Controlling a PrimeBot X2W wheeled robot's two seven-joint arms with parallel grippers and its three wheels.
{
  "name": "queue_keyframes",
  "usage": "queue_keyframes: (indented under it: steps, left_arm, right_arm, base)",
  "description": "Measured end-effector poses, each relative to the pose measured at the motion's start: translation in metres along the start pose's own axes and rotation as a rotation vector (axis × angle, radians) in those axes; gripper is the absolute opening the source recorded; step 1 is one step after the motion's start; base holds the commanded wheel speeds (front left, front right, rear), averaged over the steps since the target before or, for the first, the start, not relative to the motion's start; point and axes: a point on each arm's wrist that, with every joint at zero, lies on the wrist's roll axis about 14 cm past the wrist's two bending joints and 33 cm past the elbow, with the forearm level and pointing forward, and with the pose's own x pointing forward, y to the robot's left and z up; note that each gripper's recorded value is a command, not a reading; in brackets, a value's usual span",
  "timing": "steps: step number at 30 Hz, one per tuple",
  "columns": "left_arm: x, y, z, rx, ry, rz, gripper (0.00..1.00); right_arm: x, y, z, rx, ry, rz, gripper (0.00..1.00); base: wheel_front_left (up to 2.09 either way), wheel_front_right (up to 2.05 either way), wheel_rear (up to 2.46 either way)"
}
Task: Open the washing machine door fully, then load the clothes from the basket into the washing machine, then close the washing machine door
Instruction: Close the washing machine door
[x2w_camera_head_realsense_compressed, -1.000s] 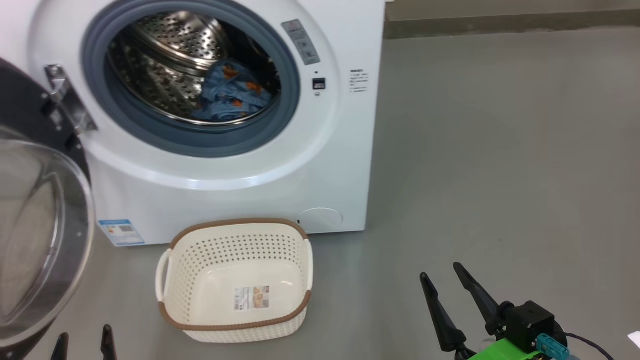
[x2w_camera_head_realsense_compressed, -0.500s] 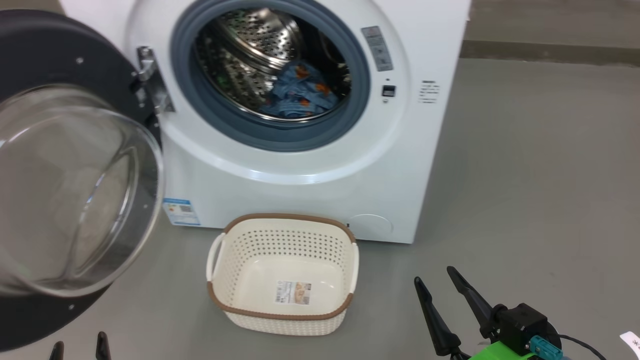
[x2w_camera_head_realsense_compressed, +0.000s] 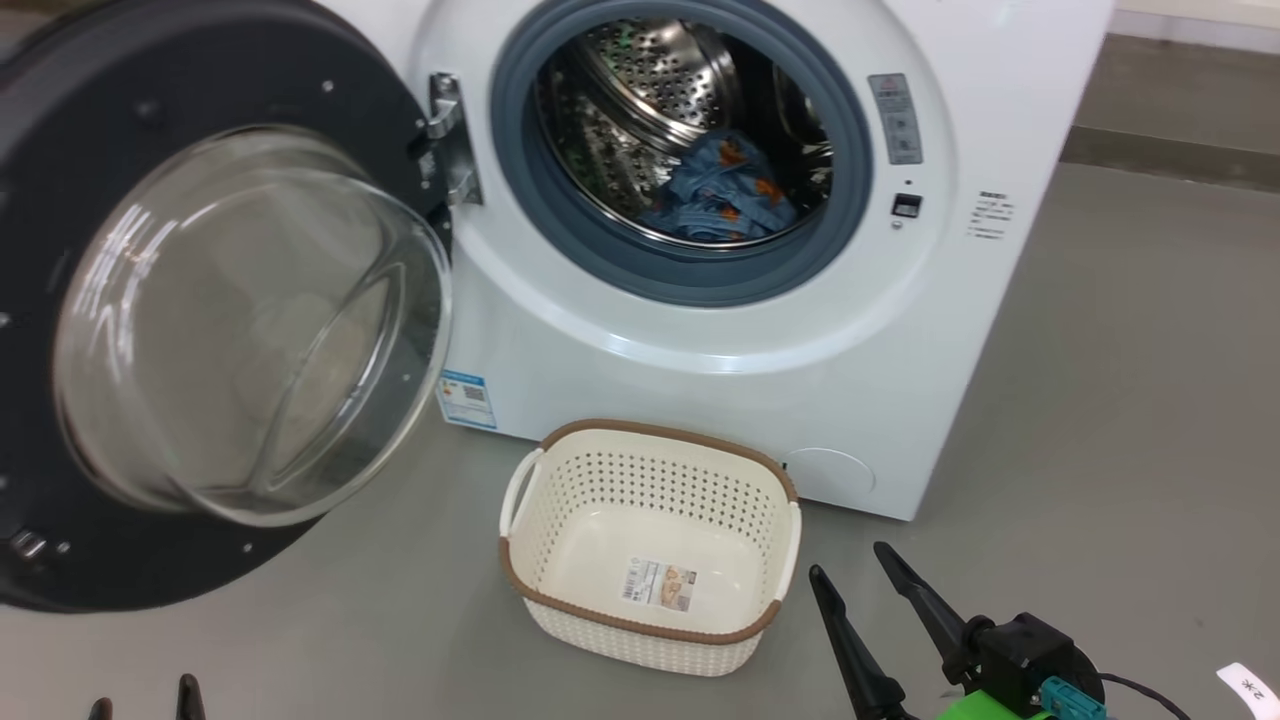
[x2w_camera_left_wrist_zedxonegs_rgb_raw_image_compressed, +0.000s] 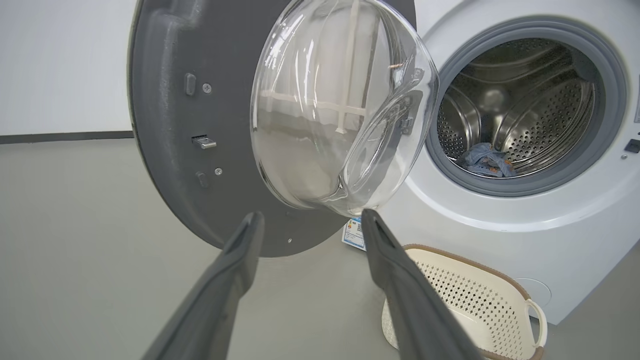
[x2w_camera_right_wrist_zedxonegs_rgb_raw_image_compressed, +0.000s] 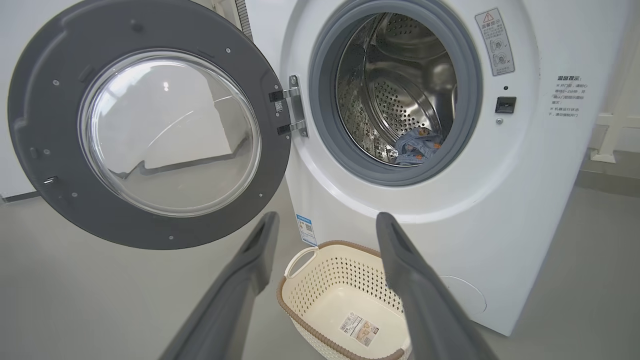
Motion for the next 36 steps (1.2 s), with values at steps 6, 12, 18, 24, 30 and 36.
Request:
queue_keyframes:
  steps: [6,12,18,24,30,36]
  left_arm:
    - [-0.011,0.020,0.003,-0.002,-0.011,0.073,1.00]
    - [-0.022,0.037,0.004,0.000,-0.015,0.138,1.00]
    - [-0.031,0.050,0.004,0.003,-0.014,0.183,1.00]
    - [-0.034,0.053,0.003,0.005,-0.006,0.205,1.00]
    - [-0.033,0.052,0.005,0.009,-0.012,0.211,0.67]
    - [-0.032,0.047,0.003,-0.002,-0.007,0.196,0.00]
  right_arm:
    - [0.009,0.015,-0.005,0.005,0.014,0.052,1.00]
    - [0.016,0.029,-0.009,0.009,0.026,0.102,1.00]
    - [0.022,0.042,-0.013,0.015,0.035,0.145,1.00]
    - [0.027,0.047,-0.014,0.017,0.038,0.163,1.00]
    - [0.032,0.048,-0.012,0.014,0.031,0.171,1.00]
    - [0.032,0.048,-0.013,0.019,0.033,0.170,1.00]
  base:
    - [0.00,0.00,0.00]
    - [0.00,0.00,0.00]
    - [0.00,0.00,0.00]
    - [0.00,0.00,0.00]
    - [0.00,0.00,0.00]
    - [0.00,0.00,0.00]
